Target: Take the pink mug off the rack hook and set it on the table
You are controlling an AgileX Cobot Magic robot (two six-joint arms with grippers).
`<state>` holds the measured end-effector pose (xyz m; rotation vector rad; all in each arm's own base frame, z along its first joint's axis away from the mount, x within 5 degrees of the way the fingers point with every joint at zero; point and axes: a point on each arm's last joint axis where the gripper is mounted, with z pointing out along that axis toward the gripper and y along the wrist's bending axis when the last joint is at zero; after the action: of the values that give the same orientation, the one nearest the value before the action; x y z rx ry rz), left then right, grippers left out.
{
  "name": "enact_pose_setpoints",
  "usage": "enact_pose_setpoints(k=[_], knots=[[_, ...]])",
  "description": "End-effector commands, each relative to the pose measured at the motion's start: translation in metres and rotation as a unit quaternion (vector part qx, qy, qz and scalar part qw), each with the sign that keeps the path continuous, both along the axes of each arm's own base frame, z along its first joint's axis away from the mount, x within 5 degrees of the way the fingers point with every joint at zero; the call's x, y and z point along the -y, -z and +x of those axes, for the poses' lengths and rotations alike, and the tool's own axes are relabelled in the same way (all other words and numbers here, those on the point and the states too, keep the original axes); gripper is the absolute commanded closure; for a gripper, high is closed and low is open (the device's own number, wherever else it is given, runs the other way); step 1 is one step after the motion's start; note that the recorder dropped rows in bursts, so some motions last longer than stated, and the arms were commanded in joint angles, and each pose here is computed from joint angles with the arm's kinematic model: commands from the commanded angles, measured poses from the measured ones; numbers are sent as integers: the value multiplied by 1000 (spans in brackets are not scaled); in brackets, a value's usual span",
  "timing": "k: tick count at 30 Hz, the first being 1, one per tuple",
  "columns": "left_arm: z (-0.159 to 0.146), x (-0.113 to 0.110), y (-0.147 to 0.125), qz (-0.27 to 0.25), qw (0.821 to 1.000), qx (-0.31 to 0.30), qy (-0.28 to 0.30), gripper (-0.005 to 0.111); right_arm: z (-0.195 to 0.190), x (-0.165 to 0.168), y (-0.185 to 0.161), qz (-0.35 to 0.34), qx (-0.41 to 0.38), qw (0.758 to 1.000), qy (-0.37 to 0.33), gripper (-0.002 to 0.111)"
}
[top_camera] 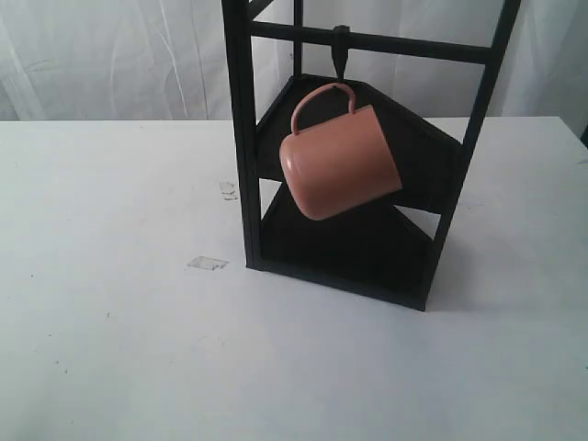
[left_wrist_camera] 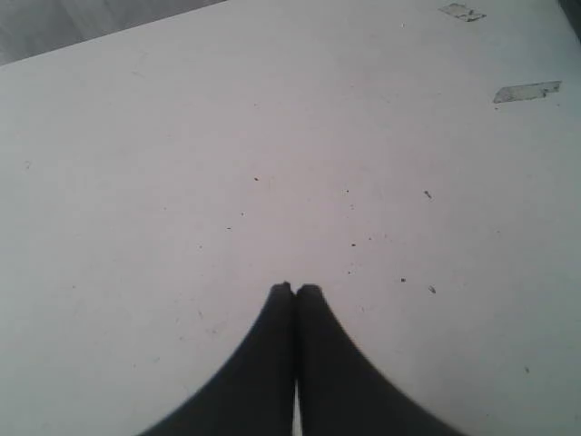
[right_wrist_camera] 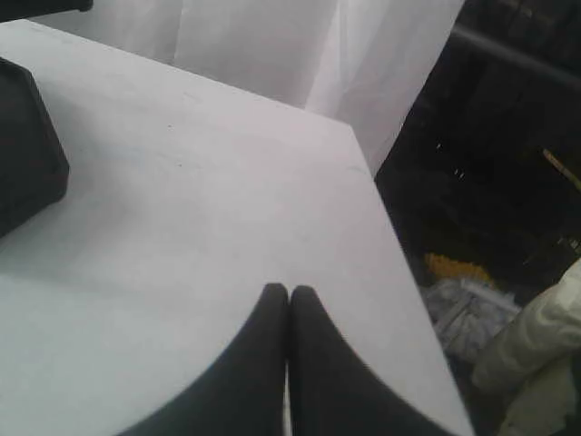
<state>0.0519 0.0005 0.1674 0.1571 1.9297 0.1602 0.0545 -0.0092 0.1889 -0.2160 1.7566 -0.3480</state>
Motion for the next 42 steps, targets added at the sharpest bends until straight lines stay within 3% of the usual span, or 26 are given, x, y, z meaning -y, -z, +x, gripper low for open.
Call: enact_pose_setpoints(k=[1, 6, 10, 12, 20, 26, 35, 39, 42], knots=[[0, 1, 1, -5, 1000, 1, 3, 107, 0, 0, -3, -45, 12, 999, -7, 108], [0, 1, 1, -5, 1000, 1, 3, 107, 1, -1, -5, -25, 26, 999, -10, 108], [0, 1, 1, -5, 1000, 1, 3, 107, 2, -7, -15, 176, 96, 979, -17, 108], [0, 1, 1, -5, 1000, 1, 3, 107, 2, -7, -18, 232, 115, 966, -17, 108], [0, 1, 1, -5, 1000, 1, 3, 107, 2, -7, -23, 303, 148, 941, -19, 108], [0, 1, 1, -5, 1000, 1, 3, 107, -1, -6, -39, 328, 229, 916, -42, 108], [0, 1, 1, -5, 1000, 1, 3, 107, -1, -6, -39, 351, 231, 906, -42, 108], [0, 1, 1, -5, 1000, 1, 10, 107, -3, -6, -44, 399, 260, 878, -55, 108], [0, 1, 1, -5, 1000, 1, 10, 107, -8, -5, -58, 459, 325, 822, -89, 108]])
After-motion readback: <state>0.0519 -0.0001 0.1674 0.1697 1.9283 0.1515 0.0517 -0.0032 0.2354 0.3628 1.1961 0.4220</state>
